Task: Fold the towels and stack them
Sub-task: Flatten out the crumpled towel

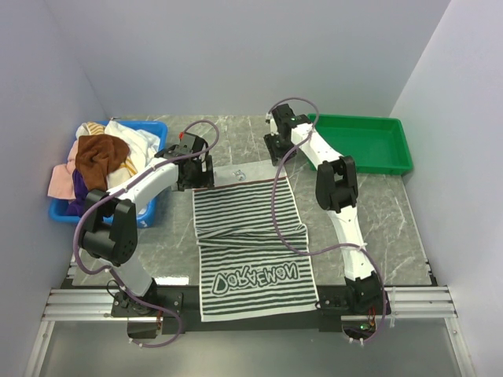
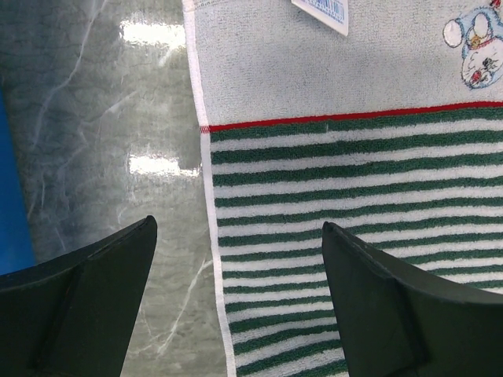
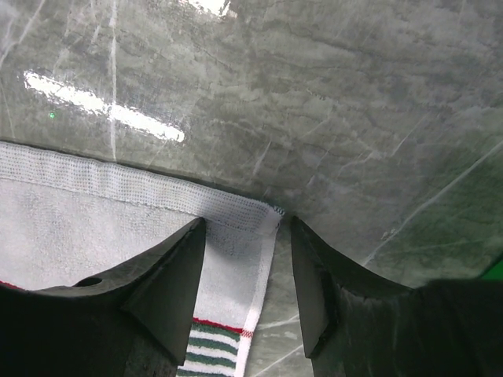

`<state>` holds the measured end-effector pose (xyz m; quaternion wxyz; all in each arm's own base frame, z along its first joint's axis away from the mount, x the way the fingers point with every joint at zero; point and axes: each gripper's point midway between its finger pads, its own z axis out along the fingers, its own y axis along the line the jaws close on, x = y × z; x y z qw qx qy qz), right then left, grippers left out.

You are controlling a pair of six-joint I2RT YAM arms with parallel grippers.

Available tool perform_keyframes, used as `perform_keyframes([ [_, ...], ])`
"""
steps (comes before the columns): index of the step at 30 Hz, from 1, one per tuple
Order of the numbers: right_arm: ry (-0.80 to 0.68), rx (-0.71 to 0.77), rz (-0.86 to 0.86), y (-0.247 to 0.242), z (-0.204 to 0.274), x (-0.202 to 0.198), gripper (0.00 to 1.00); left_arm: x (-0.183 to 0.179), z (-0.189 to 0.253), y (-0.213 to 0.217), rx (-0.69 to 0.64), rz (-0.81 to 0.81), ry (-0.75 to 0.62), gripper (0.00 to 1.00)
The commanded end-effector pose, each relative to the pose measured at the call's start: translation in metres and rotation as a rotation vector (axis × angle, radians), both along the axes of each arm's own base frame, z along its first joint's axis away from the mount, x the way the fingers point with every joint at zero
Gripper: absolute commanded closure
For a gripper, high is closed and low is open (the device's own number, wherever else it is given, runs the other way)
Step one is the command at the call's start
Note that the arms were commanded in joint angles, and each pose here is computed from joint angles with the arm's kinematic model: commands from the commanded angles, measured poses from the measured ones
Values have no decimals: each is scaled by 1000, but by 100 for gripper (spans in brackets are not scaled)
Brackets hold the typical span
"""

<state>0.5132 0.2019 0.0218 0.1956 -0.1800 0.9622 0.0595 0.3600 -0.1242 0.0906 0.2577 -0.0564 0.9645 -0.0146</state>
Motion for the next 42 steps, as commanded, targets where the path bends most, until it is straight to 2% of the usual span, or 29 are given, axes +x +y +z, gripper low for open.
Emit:
perform_keyframes([
  [1,70,-37,-10,0,-22,-13,45,6,13,3,3,6,-49,8],
  [3,84,-39,-10,-1,-25,-17,52,6,13,2,4,5,-48,8],
  [4,89,-41,-9,0,-26,-18,60,7,13,3,6,7,-49,8],
  [7,95,-42,-6,-2,-27,-21,72,7,13,3,6,7,-50,8],
  [9,96,-32,-1,-1,-27,-25,76,8,13,3,6,7,-55,8],
  [13,90,-28,-1,-4,-26,-29,90,16,15,3,-3,36,-69,9],
  [16,87,-28,1,-5,-25,-31,94,33,19,1,-41,81,-69,10],
  [21,84,-26,6,-6,-25,-33,96,71,24,13,-23,182,-95,18],
  [25,81,-30,8,-7,-25,-35,97,94,19,15,3,197,-94,31],
  [28,77,-31,5,-8,-24,-36,97,105,5,16,21,199,-73,37],
  [32,79,-32,5,-8,-25,-38,97,108,-22,19,40,208,-17,39],
  [34,82,-32,9,-7,-26,-39,97,108,-29,21,38,214,-5,43],
  [42,96,-33,10,-9,-28,-41,97,115,-50,21,40,215,16,41],
])
